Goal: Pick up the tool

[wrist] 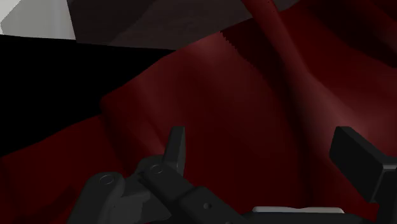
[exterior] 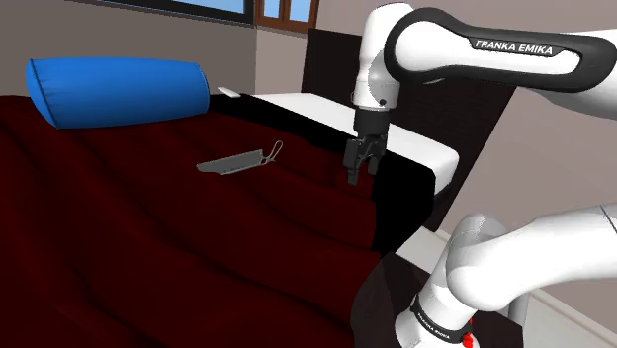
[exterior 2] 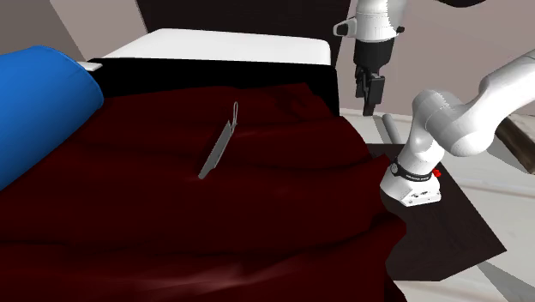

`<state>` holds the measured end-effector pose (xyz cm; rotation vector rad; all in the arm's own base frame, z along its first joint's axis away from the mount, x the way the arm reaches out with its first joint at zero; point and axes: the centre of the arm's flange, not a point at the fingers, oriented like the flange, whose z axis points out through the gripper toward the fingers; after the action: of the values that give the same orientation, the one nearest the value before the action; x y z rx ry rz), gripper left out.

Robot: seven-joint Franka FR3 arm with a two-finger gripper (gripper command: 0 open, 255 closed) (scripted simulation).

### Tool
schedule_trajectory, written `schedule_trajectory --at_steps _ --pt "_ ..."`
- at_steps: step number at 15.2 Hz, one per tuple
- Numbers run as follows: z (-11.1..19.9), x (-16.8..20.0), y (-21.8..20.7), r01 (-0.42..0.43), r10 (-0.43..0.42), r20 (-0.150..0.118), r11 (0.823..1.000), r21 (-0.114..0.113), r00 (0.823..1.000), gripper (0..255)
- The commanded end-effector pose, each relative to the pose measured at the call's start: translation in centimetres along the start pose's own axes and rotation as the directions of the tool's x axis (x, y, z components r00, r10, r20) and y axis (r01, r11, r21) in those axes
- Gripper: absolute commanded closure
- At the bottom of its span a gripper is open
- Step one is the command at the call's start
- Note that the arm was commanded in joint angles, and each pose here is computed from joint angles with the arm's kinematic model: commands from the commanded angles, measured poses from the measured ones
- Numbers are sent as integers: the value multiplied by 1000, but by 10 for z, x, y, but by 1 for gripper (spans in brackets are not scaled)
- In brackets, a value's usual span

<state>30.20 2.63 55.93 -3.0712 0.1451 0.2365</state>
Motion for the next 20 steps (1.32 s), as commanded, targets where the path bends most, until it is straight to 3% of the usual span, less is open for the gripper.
schedule_trajectory --at_steps 1,5,7,10,12,15,20 --pt "0 0 0 0 0 0 1000 0 1000 0" --pt "2 45 20 182 -182 -7 983 -22 983 0" --pt "3 69 27 271 -271 -9 962 -34 963 0" --pt "4 106 34 399 -400 -10 915 -51 916 0" --pt "5 131 35 481 -482 -9 875 -62 876 0" --pt "5 169 33 595 -598 -6 800 -80 802 0" --pt "6 229 18 760 -764 4 642 -107 646 0"
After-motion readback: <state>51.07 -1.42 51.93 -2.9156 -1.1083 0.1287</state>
